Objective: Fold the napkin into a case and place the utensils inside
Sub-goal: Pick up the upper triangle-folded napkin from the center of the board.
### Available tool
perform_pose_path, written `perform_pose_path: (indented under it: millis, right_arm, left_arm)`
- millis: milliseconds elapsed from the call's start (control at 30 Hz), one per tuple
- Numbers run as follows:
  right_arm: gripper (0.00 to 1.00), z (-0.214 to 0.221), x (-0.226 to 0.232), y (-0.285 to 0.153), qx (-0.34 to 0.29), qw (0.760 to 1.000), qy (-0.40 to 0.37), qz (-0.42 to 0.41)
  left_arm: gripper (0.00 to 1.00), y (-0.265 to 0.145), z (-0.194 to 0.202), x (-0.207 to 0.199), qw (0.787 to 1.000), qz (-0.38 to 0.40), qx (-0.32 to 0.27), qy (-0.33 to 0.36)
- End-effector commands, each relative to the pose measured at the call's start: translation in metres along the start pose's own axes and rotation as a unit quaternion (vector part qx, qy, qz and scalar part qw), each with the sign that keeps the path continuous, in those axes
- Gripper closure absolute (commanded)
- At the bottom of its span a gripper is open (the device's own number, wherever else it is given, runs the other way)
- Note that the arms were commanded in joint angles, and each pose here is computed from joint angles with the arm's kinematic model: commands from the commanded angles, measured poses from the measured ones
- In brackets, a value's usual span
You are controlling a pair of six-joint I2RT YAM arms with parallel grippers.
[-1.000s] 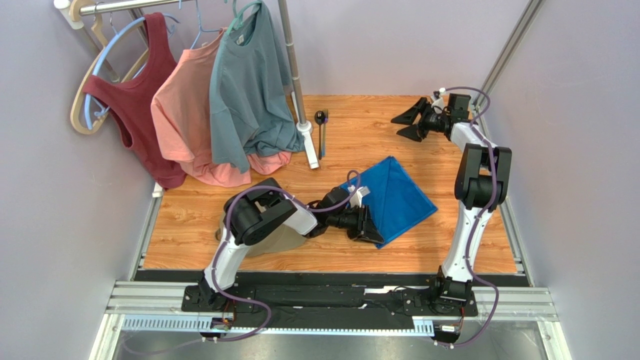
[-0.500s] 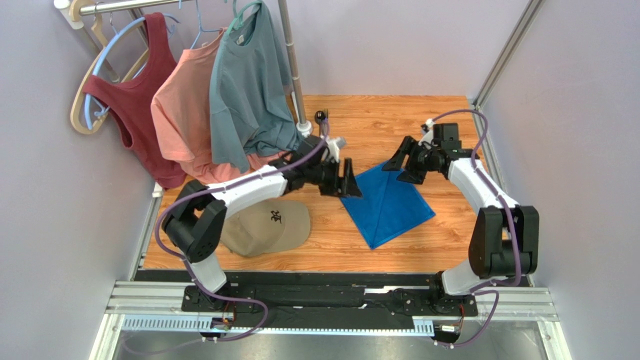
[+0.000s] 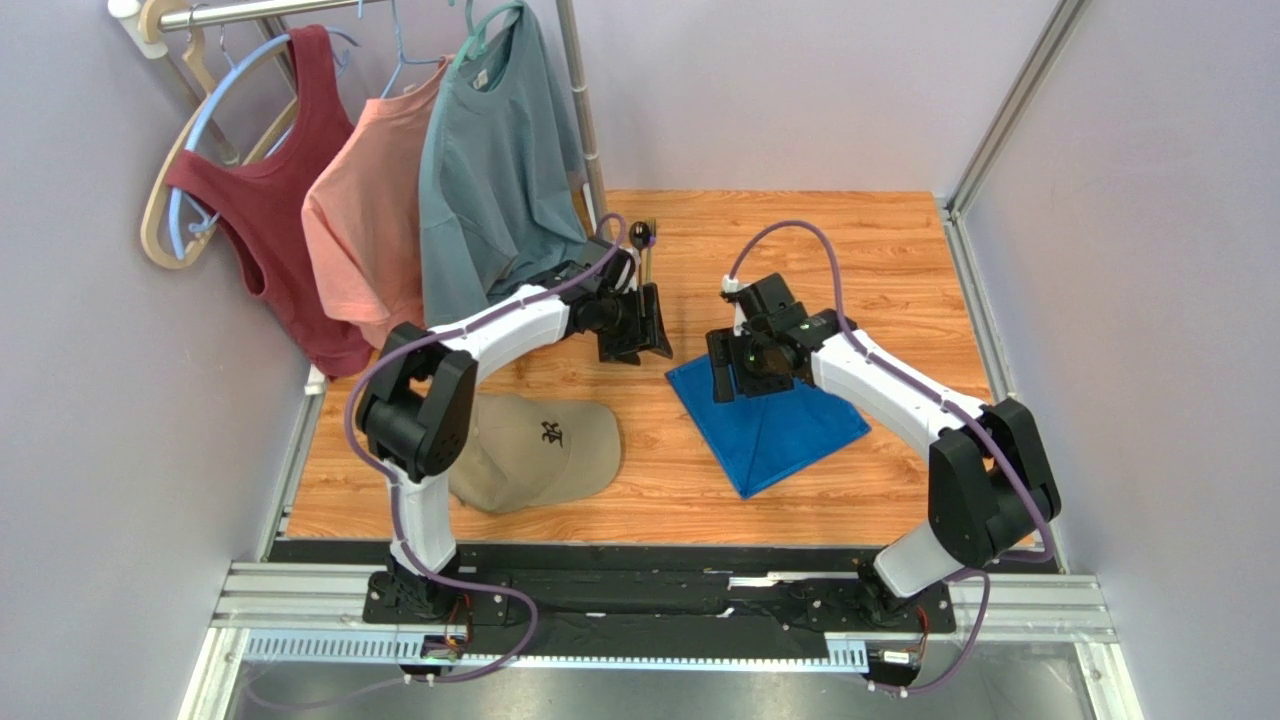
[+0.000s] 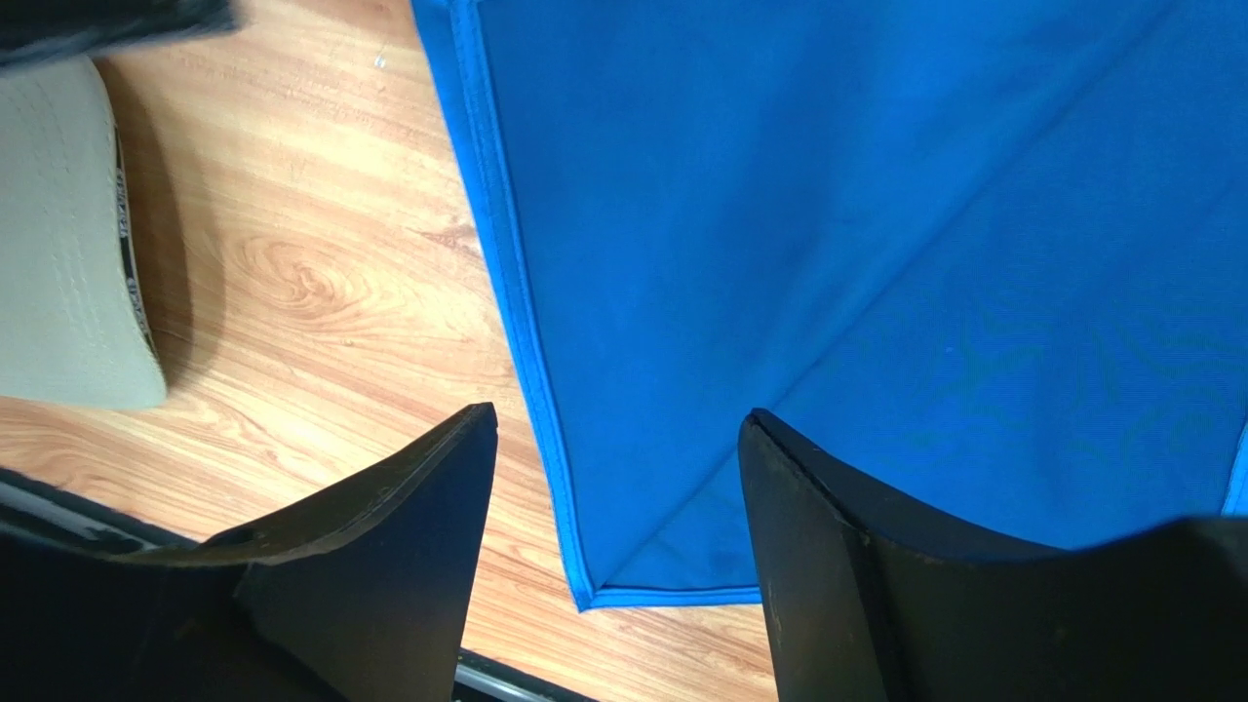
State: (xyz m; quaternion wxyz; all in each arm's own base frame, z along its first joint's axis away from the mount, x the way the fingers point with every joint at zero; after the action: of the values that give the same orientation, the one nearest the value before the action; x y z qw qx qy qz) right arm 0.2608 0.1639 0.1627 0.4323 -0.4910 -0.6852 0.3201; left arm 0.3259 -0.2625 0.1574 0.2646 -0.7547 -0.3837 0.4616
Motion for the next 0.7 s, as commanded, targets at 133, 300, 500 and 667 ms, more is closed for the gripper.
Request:
perform_pose_path:
  millis: [133, 300, 500, 667]
  right_arm:
    - [0.36, 0.024, -0.004, 0.001, -0.003, 0.998, -0.015, 0.054]
    - [0.36, 0.036, -0.006, -0.005, -0.004, 0.999, -0.011, 0.053]
    - [0.36, 0.044, -0.008, -0.010, -0.010, 0.999, -0.013, 0.045]
    - [0.36, 0.046, -0.004, -0.009, -0.013, 0.999, -0.017, 0.033]
  left_arm:
    - [0.33, 0.030, 0.008, -0.009, 0.993, -0.108, 0.020, -0.046]
    - [0.33, 0.047, 0.016, -0.019, 0.989, -0.136, 0.030, -0.056]
    - [0.35, 0.064, 0.021, -0.017, 0.981, -0.165, 0.031, -0.098]
    - [0.40, 0.075, 0.021, -0.013, 0.968, -0.211, 0.038, -0.134]
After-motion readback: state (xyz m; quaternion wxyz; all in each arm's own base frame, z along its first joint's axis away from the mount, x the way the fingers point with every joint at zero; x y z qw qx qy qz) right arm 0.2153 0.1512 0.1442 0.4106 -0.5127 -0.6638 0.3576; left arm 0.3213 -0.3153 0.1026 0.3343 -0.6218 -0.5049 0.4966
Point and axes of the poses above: each gripper's point midway between its finger pads, its own y axis out along the fingers, its own x axis along the line the jaws close on, z = x × y, the point moved 8 cm from there along -y, back along the fingers, and after that the axes turned 9 degrees about y, right-handed, at the moved point
